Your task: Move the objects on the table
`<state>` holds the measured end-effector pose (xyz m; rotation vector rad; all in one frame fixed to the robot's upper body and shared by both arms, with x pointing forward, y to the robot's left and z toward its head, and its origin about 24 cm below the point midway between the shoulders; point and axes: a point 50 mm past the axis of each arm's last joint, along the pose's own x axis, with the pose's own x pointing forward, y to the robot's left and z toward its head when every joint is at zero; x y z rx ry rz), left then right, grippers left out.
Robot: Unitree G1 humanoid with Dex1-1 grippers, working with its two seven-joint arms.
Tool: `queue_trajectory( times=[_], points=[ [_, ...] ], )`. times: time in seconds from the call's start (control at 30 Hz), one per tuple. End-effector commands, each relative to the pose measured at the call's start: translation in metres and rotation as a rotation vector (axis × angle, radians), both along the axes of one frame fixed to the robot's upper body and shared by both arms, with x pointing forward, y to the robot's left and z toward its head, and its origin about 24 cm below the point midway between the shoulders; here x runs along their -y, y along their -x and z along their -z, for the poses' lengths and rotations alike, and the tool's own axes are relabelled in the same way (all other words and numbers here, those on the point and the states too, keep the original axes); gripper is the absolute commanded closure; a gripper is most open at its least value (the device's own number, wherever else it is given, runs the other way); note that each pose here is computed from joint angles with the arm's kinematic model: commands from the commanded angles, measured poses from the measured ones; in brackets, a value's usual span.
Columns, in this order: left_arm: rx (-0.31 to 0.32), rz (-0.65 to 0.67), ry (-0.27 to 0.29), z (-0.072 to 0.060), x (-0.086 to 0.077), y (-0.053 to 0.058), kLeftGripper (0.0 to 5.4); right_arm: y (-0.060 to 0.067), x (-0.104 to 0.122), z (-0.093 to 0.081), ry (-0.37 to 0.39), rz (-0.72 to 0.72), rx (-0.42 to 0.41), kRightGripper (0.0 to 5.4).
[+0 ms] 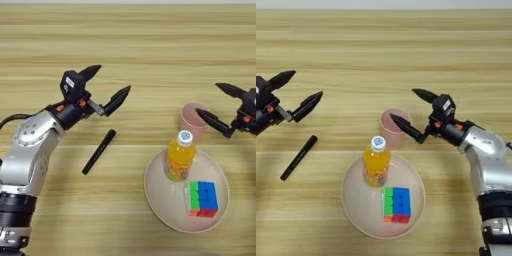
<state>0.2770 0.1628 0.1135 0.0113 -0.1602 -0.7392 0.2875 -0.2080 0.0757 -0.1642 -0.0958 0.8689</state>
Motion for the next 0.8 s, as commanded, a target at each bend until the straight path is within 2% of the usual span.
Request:
queue_trajectory(
  times=[0.03,0.27,0.43,0.57,0.8],
  points=[
    [0.0,-0.004,-0.015,0.002,0.001,-0.001,0.0,-0.004,-0.004,0.005,0.036,-0.003,-0.014,0.01],
    [0.002,-0.003,-0.013,0.002,0.002,-0.001,0.0,-0.004,0.01,0.023,0.079,0.006,-0.095,0.01],
    [0.007,-0.005,-0.016,0.002,0.001,-0.001,0.0,0.006,0.021,0.038,0.129,0.01,-0.126,0.01],
    [0.01,-0.002,-0.019,0.001,0.0,-0.001,0.0,0.012,0.023,0.047,0.149,0.001,-0.147,0.01],
    [0.012,-0.001,-0.022,0.001,0.001,0.0,0.0,0.015,0.019,0.06,0.184,-0.012,-0.188,0.01]
  ],
)
